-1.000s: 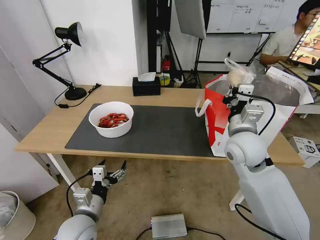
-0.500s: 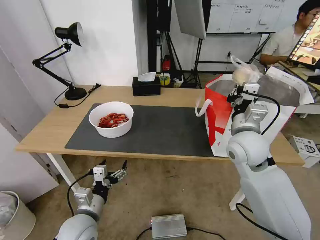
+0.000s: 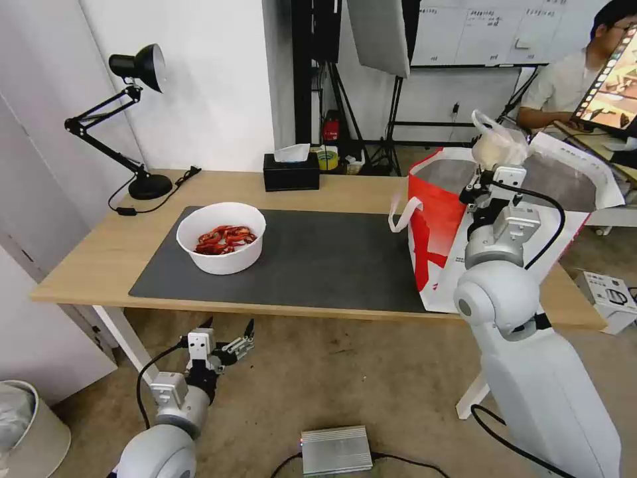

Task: Pick up the trash from the table and place it into the takeout bag.

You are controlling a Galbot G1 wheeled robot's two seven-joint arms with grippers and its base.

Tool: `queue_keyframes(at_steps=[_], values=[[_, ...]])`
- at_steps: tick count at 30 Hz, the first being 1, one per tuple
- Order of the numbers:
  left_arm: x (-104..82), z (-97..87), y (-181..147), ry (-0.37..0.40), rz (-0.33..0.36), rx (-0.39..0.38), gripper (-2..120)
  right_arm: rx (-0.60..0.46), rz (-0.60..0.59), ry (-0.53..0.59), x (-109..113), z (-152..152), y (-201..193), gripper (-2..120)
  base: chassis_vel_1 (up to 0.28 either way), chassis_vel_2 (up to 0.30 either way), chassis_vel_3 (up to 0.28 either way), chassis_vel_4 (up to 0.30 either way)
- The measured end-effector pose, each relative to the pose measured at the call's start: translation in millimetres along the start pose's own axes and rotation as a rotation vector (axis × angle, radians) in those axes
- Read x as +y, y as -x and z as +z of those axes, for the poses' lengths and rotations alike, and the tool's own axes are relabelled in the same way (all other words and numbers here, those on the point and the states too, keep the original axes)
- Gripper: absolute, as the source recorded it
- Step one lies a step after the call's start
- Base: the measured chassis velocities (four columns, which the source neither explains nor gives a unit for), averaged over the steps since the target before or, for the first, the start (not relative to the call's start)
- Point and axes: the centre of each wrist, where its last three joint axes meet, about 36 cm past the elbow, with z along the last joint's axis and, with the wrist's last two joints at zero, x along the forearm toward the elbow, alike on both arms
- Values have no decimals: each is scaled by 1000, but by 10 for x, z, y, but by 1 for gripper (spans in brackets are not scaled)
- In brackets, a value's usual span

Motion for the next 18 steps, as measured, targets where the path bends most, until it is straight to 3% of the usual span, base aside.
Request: queue_keyframes(at_steps=[2, 6, 8, 10, 14, 17, 18], values=[[-2, 8, -6, -1, -1, 3, 100, 8, 3, 17, 1, -16, -6, 19, 0, 0, 0, 0], [-3, 10, -7, -1, 0, 3, 100, 7, 1, 23, 3, -31, -13, 28, 0, 0, 0, 0], [-6, 6, -9, -2, 0, 2, 100, 4, -2, 28, 6, -52, -27, 39, 0, 0, 0, 0], [-8, 5, -11, -2, 1, 2, 100, 3, -3, 29, 6, -57, -31, 42, 0, 0, 0, 0], [-11, 10, -17, -3, 0, 3, 100, 1, -5, 31, 7, -69, -44, 55, 0, 0, 0, 0], [-13, 15, -26, -2, 0, 4, 100, 4, -4, 31, 8, -58, -54, 72, 0, 0, 0, 0], [-13, 15, -26, -2, 0, 4, 100, 4, -4, 31, 8, -58, -54, 72, 0, 0, 0, 0]])
